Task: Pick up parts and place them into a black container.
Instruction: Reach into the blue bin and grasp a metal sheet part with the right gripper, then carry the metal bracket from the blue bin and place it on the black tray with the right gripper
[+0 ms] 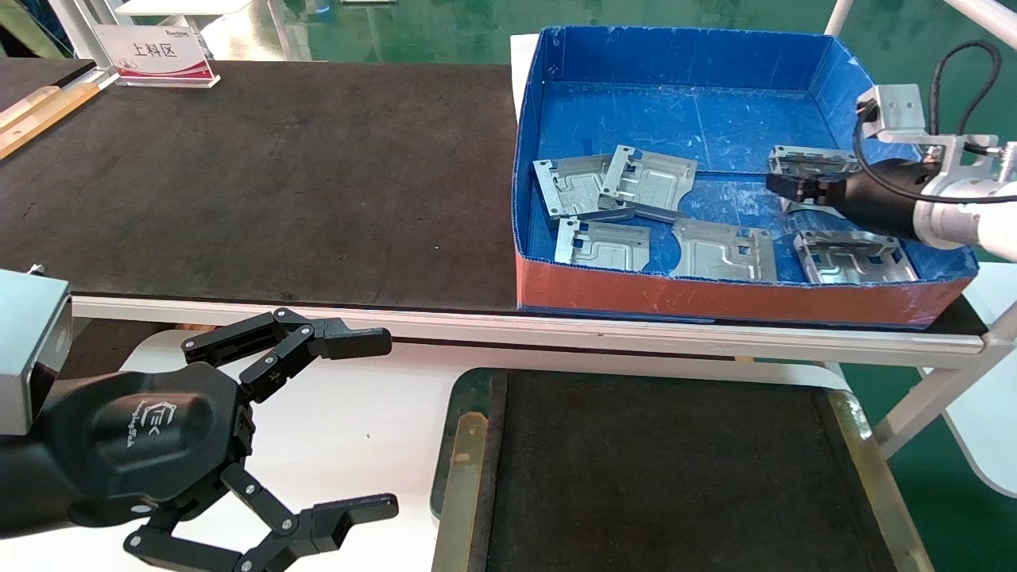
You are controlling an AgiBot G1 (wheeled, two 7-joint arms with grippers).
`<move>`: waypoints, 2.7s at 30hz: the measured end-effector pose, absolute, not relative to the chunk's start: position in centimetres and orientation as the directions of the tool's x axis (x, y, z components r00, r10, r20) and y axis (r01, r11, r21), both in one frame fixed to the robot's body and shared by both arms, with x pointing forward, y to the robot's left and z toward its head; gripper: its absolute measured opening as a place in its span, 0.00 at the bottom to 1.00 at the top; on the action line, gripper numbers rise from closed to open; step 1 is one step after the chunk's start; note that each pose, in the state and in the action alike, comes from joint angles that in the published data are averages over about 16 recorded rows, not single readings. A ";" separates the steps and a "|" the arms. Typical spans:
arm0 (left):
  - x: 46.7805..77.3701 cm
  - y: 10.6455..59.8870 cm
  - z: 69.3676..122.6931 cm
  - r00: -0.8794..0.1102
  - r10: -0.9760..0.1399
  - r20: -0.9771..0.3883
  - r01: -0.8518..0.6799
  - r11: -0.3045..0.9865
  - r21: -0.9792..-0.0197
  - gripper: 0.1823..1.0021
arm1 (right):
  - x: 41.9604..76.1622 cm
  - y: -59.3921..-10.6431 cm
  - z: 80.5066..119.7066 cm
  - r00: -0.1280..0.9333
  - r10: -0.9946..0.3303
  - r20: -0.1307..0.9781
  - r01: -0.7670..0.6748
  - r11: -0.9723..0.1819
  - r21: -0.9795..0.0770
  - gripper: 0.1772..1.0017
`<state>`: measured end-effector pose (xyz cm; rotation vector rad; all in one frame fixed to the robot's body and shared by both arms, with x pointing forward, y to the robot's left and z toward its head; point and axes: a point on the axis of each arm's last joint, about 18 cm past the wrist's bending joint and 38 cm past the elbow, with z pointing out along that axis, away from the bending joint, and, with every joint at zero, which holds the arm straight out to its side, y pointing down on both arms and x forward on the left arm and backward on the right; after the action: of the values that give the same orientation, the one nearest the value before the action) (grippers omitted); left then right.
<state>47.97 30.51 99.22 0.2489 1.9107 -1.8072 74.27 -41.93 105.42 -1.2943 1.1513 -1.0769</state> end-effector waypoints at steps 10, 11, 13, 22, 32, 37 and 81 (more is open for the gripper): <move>48.0 30.5 99.2 -0.861 -0.200 -0.468 0.456 0.105 -0.884 1.00 | 74.3 -41.8 105.4 0.136 -0.991 -0.006 -0.052 -0.002 -0.999 0.19; 48.0 30.5 99.2 -0.861 -0.200 -0.468 0.456 0.105 -0.884 1.00 | 74.3 -41.8 105.4 0.136 -0.991 -0.005 -0.052 -0.002 -0.999 0.17; 48.0 30.5 99.2 -0.861 -0.200 -0.468 0.456 0.105 -0.884 1.00 | 74.3 -41.8 105.4 0.137 -0.991 -0.004 -0.052 -0.004 -0.999 0.14; 48.0 30.5 99.2 -0.861 -0.200 -0.468 0.456 0.105 -0.884 1.00 | 74.2 -41.8 105.6 0.142 -0.990 0.003 -0.047 -0.010 -0.999 0.05; 48.0 30.5 99.2 -0.861 -0.200 -0.468 0.456 0.105 -0.884 1.00 | 73.4 -41.7 107.6 0.183 -0.982 0.033 -0.005 -0.035 -0.999 0.02; 48.0 30.5 99.2 -0.861 -0.200 -0.468 0.456 0.105 -0.884 1.00 | 72.3 -41.5 109.2 0.235 -0.970 0.067 0.028 -0.062 -0.998 0.02; 48.0 30.5 99.2 -0.861 -0.200 -0.468 0.456 0.105 -0.884 1.00 | 51.8 -32.8 100.9 0.883 -0.413 0.225 0.122 -0.260 -0.958 0.02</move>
<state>47.97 30.51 99.22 0.2489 1.9107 -1.8072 51.76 -32.79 100.93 -1.7652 0.2208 -0.5160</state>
